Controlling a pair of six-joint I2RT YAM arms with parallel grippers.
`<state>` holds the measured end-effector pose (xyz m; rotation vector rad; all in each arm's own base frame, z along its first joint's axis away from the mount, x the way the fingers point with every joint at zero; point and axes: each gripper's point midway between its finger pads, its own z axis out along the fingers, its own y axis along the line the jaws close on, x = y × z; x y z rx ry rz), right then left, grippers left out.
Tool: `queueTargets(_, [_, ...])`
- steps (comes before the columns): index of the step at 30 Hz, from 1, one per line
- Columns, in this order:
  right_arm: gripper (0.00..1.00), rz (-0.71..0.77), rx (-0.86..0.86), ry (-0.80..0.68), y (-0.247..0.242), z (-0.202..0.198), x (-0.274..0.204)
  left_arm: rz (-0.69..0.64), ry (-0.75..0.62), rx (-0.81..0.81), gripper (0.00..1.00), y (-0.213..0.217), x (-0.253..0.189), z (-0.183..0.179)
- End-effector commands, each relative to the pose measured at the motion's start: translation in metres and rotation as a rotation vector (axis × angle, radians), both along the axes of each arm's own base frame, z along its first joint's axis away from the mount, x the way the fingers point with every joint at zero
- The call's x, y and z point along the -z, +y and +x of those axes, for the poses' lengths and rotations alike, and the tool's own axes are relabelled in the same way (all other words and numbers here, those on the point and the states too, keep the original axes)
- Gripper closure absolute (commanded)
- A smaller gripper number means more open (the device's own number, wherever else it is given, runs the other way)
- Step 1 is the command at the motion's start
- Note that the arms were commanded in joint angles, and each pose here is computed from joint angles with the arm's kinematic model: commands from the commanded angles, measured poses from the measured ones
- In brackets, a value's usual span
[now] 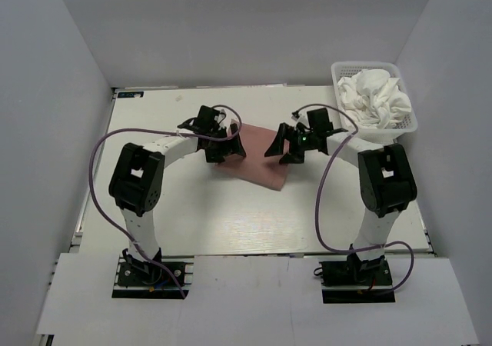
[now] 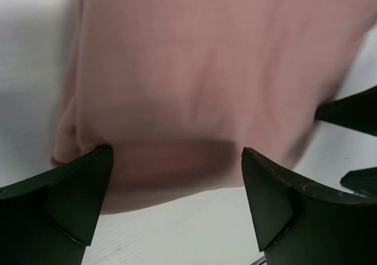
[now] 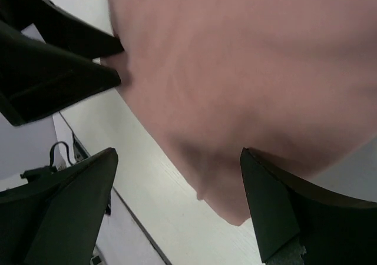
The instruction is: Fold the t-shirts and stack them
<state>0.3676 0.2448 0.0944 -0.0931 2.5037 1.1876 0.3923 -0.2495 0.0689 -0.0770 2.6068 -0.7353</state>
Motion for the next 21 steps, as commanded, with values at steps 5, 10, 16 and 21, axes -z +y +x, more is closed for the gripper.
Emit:
queueTargets(5, [0.1,-0.045,0.008,0.057,-0.005,-0.011,0.049,0.084,0.116,-0.008,0.0,0.018,0.056,-0.008])
queueTargets(10, [0.1,-0.157,0.024,0.006,-0.018,0.005,0.042,0.138,0.183,-0.011,0.0,0.032,0.074,-0.031])
queueTargets(16, [0.1,-0.136,-0.046,-0.165,-0.006,0.012,-0.024,0.073,0.091,-0.033,0.0,0.03,0.024,-0.05])
queueTargets(21, [0.1,-0.044,-0.093,-0.248,0.009,-0.022,-0.069,0.056,-0.083,-0.081,0.0,0.031,-0.054,-0.023])
